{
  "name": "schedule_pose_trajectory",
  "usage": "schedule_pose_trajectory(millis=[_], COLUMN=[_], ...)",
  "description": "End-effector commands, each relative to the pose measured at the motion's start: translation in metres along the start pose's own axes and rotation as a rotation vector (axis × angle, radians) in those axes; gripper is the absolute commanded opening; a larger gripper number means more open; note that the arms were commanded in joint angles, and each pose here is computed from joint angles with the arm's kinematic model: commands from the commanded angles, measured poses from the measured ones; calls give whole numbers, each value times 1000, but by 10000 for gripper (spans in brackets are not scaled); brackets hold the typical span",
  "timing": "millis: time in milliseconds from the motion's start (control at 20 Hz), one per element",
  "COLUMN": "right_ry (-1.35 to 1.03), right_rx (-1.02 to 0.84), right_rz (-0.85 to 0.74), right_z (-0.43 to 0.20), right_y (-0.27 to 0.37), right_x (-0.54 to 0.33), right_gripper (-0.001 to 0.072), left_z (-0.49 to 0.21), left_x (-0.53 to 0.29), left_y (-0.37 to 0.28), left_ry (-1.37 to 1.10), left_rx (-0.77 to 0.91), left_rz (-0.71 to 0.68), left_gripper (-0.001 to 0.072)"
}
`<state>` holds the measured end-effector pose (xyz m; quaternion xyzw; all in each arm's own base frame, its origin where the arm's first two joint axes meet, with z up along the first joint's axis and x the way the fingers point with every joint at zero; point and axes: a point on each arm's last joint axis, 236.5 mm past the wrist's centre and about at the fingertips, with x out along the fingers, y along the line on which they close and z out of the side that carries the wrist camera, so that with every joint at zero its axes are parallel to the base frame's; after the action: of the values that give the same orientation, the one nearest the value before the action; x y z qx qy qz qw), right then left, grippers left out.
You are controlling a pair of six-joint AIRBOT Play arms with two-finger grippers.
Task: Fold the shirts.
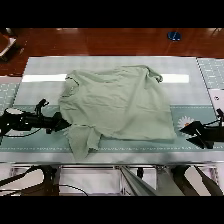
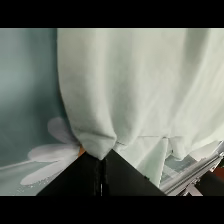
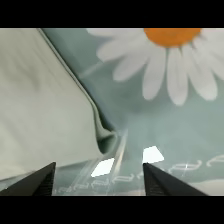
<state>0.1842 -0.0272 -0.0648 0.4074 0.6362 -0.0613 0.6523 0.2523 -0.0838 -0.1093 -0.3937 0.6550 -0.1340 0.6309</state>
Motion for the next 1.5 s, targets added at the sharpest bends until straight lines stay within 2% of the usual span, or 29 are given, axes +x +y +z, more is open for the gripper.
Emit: schedule_pose_trajectory(millis=[0,650,900,950,1000,1050,1100,1250,1350,1450], right_ry=[29,108,154,169,180,174,160,75,-77,-323], right_rx=[29,110,24,6,-16,-63,-117,-265,-419,-615], right_rz=[7,121,94,91,107,133,171,243,275,319], right_z=[-9,4,-1,-2,-2,1,8,43,77,102], right_y=[-5,4,21,28,38,51,69,129,189,264], right_x=[9,40,64,70,73,72,67,23,-38,-126], right_gripper=[618,617,617,551,374,164,42,41,41,40], left_z=[-2,5,17,16,16,16,16,39,76,108], left_x=[0,0,0,0,0,0,0,-22,-76,-164], left_y=[-1,1,-4,-5,-5,-5,-6,-52,-133,-220], left_ry=[7,-23,-70,-69,-68,-67,-69,-115,-265,-523], left_rx=[4,1,-19,-19,-19,-19,-21,47,190,377], left_rz=[-5,4,-18,-19,-20,-20,-26,-144,-327,-431], left_gripper=[17,17,17,17,17,17,17,16,16,16])
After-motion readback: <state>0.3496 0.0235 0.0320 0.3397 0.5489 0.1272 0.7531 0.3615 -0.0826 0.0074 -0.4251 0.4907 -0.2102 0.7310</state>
